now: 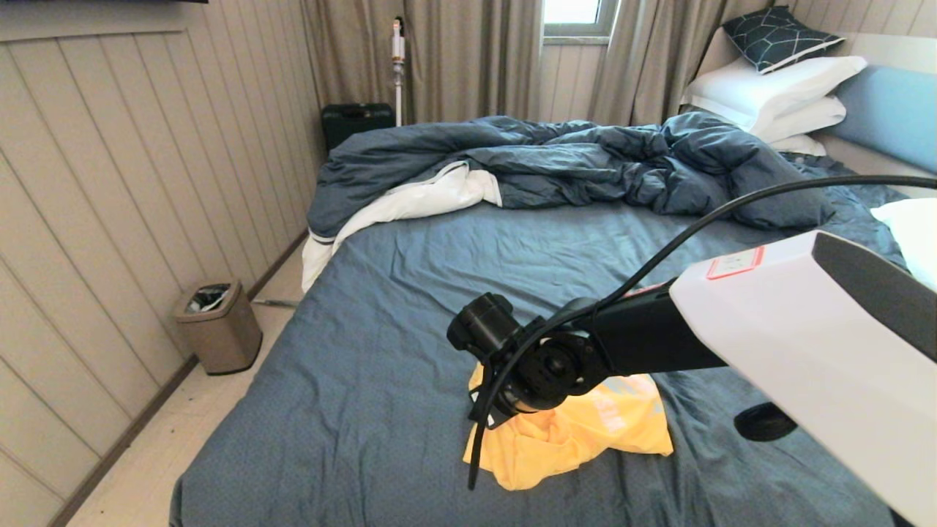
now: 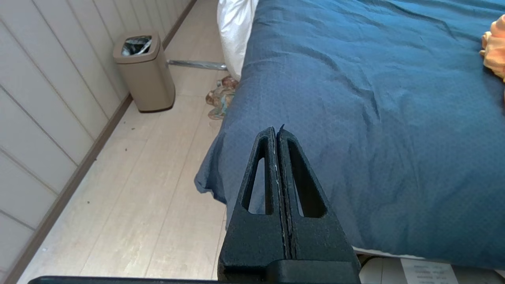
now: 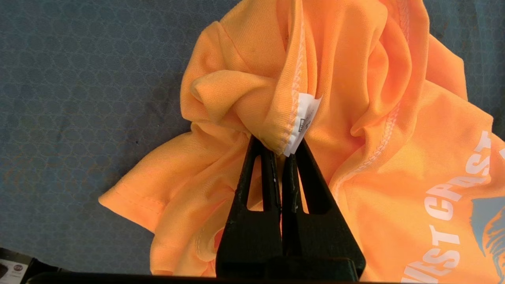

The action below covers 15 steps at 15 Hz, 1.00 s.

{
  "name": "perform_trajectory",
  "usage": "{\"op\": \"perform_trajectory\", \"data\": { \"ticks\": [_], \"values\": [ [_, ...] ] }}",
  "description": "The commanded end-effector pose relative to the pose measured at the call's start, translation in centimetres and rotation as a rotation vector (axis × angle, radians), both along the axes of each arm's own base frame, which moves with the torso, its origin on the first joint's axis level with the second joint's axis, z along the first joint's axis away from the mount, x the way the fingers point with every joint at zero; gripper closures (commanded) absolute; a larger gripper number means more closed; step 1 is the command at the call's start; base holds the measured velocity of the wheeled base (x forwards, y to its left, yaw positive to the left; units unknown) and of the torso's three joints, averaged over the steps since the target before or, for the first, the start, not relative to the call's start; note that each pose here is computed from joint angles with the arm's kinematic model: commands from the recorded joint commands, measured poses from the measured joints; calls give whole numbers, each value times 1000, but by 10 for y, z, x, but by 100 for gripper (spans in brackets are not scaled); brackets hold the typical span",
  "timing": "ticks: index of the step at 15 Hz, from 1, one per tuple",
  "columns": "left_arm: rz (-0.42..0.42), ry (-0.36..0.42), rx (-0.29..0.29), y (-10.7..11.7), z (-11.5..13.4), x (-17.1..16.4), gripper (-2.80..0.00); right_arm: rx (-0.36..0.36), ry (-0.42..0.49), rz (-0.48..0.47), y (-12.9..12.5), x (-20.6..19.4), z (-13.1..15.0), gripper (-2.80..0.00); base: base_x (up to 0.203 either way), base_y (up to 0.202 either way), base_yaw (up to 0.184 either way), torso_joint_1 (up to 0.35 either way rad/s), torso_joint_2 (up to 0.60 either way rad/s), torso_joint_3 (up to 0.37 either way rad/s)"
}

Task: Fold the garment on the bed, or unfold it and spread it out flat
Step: Unford the yellow T-shirt

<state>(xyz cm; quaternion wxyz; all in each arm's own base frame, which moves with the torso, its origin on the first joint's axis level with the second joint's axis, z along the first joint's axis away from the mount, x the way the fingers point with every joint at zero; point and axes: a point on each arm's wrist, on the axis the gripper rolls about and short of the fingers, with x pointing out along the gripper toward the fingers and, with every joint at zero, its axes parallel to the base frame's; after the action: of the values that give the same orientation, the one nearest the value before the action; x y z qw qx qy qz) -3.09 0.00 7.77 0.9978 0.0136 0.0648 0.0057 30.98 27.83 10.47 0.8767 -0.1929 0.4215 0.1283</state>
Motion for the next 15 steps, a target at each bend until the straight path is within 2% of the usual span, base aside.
{"op": "perform_trajectory", "data": {
  "ticks": [1, 4, 6, 7, 9, 11, 13, 15],
  "values": [
    [1, -4, -1, 0, 0, 0, 0, 2, -4, -7, -2, 0, 2, 0, 0, 0, 0, 0, 0, 0],
    [11, -3, -3, 0, 0, 0, 0, 5, -6, -20, -5, 5, 2, 0, 0, 0, 0, 0, 0, 0],
    [24, -29, -6, 0, 25, -2, 0, 15, -17, -27, -9, 5, 9, 0, 0, 0, 0, 0, 0, 0],
    [30, -7, -22, 1, 41, 2, 0, 23, -25, -28, -11, 4, 14, 0, 0, 0, 0, 0, 0, 0],
    [24, 109, -56, 1, 73, 28, 0, 35, -40, -40, -17, 4, 23, 0, 0, 0, 0, 0, 0, 0],
    [-41, 251, -87, -1, 92, 69, 0, 36, -39, -43, -19, 4, 25, 0, 0, 0, 0, 0, 0, 0],
    [-135, 372, -121, -4, 99, 116, 0, 32, -34, -39, -16, 5, 20, 0, 0, 0, 0, 0, 0, 0],
    [-242, 435, -143, -12, 98, 153, 0, 35, -28, -29, -12, 5, 16, 0, 0, 0, 0, 0, 0, 0]
  ]
}}
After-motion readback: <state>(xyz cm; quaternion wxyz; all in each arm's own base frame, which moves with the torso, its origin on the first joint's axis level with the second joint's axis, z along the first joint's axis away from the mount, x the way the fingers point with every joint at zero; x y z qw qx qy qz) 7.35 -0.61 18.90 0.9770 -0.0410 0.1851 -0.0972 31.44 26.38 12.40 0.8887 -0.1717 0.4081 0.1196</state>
